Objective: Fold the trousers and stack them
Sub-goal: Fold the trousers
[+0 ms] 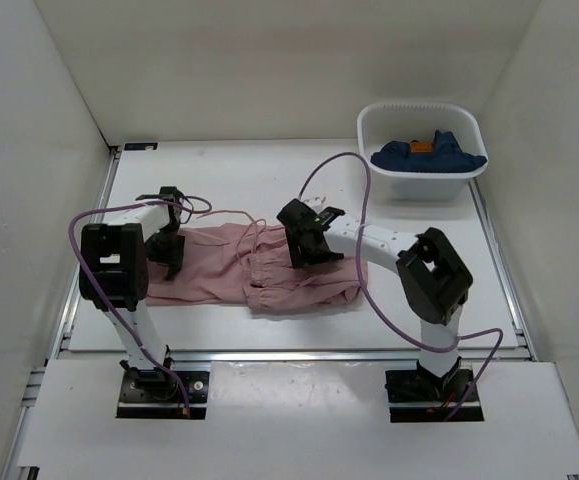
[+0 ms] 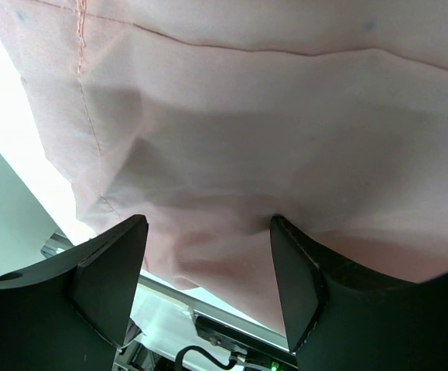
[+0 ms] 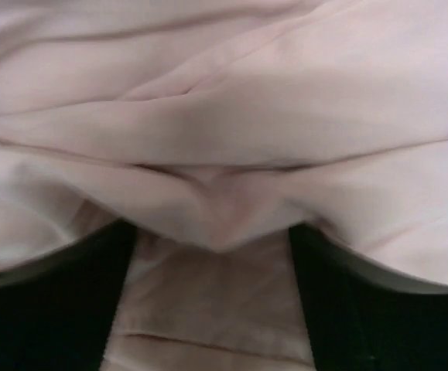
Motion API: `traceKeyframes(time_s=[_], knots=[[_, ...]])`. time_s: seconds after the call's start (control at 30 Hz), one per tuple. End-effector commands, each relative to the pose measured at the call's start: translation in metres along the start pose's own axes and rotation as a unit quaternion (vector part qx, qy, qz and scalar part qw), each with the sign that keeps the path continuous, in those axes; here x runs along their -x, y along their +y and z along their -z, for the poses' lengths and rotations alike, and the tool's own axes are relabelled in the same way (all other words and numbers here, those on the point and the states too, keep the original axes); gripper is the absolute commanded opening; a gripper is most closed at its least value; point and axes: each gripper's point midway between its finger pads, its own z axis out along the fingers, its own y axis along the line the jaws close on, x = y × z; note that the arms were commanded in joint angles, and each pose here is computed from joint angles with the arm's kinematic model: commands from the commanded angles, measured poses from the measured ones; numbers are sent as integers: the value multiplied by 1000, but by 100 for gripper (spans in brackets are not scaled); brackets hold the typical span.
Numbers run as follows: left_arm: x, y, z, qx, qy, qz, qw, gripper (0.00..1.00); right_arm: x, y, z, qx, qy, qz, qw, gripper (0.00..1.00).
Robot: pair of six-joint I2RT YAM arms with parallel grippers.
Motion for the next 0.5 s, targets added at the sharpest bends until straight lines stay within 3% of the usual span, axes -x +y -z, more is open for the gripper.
traceKeyframes(time_s=[0.0, 0.07, 0.17, 0.3, 0.47], knots=[[2, 3, 10, -6, -19, 15, 1000, 76, 61, -16, 69, 7, -107, -35, 994, 88], [2, 2, 12, -12, -24, 17, 1000, 77, 65, -33, 88, -10, -121, -71, 990, 99], [0, 2, 14, -22, -22, 21, 999, 77, 45, -65, 100, -20, -81, -135, 987, 99], [5, 4, 18, -22, -33, 25, 999, 77, -6, -84, 80, 3, -2, -202, 979, 99], [15, 9, 31, -31, -46, 35, 998, 77, -29, -76, 44, 77, 24, -291, 953, 99]])
